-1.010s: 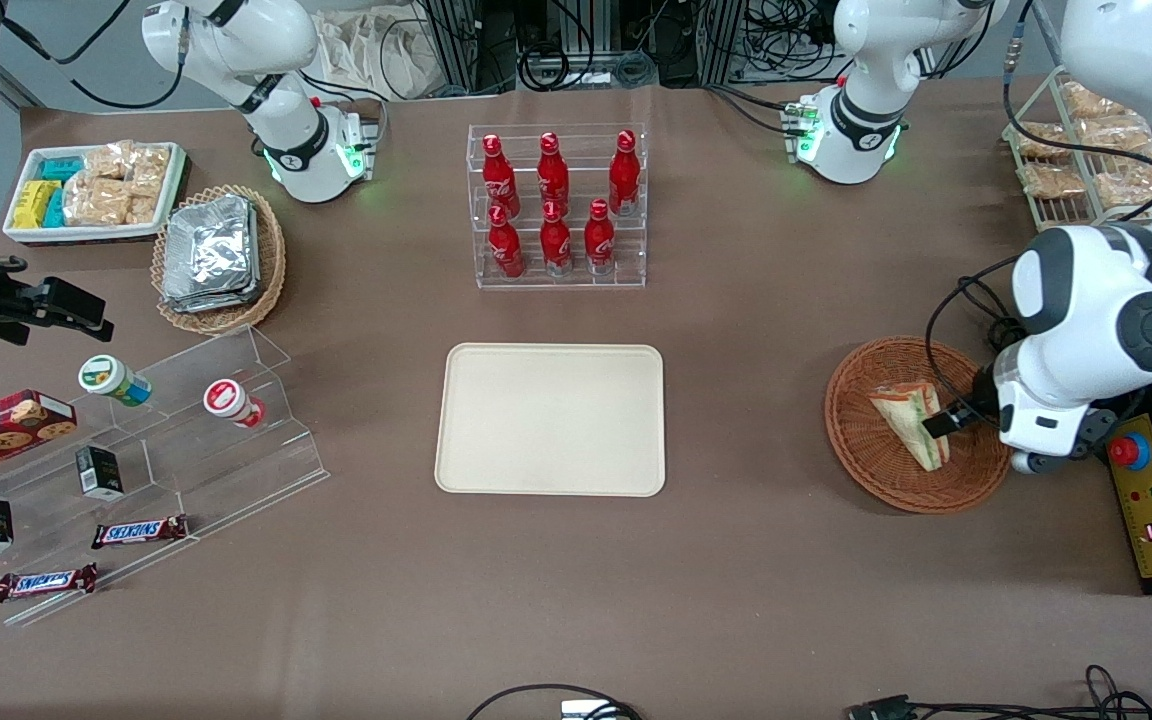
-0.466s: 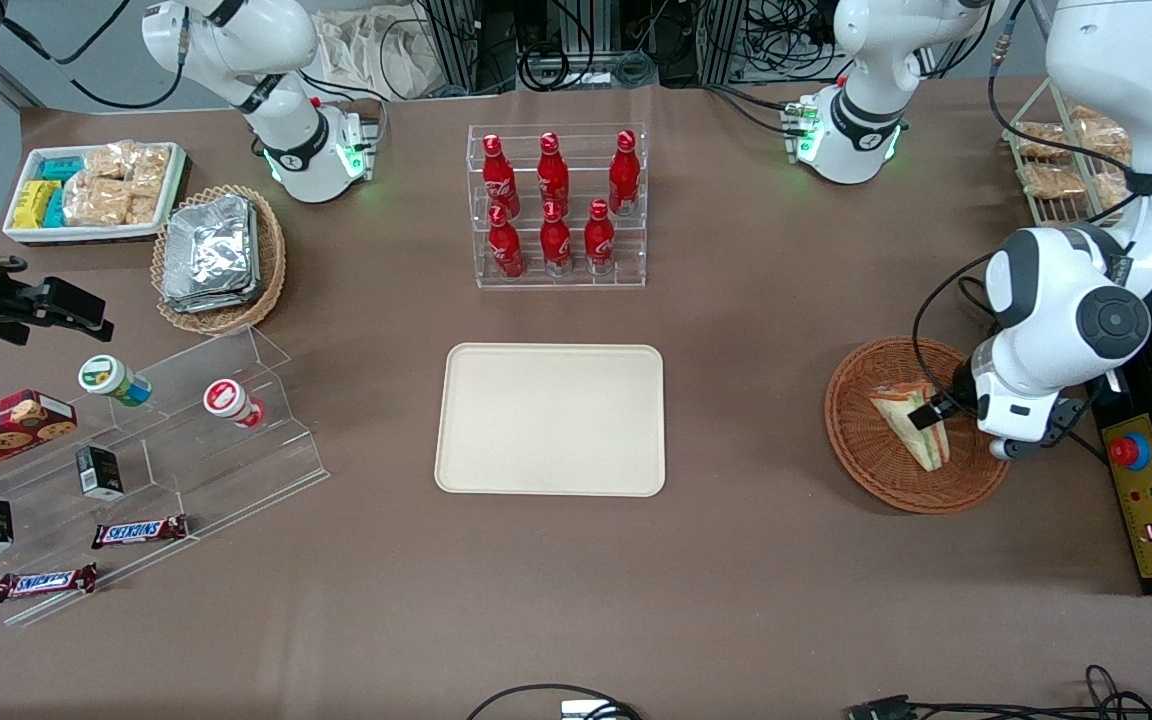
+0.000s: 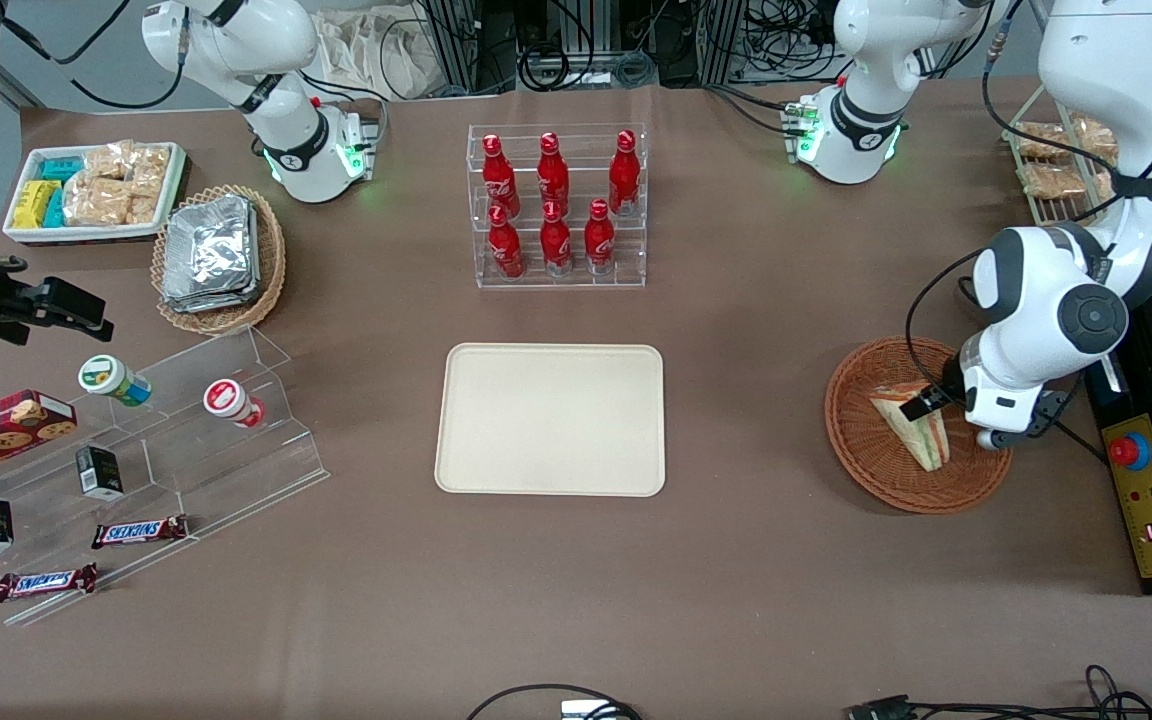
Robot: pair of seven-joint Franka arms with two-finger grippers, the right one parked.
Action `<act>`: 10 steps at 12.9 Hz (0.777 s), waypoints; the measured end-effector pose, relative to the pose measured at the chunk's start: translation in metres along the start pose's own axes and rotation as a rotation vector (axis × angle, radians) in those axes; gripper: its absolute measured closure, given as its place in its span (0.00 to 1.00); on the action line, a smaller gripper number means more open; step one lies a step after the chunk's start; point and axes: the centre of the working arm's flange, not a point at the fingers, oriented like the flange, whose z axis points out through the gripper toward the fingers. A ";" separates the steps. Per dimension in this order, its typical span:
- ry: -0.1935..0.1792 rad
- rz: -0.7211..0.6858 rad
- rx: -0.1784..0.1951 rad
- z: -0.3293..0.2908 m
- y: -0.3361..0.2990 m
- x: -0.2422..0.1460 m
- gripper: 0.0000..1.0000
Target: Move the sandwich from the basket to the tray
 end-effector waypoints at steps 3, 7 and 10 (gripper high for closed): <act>-0.017 0.005 0.007 0.009 0.001 -0.004 0.00; -0.026 0.009 0.011 0.015 0.001 -0.004 0.04; -0.021 -0.023 0.007 0.013 0.003 0.000 0.29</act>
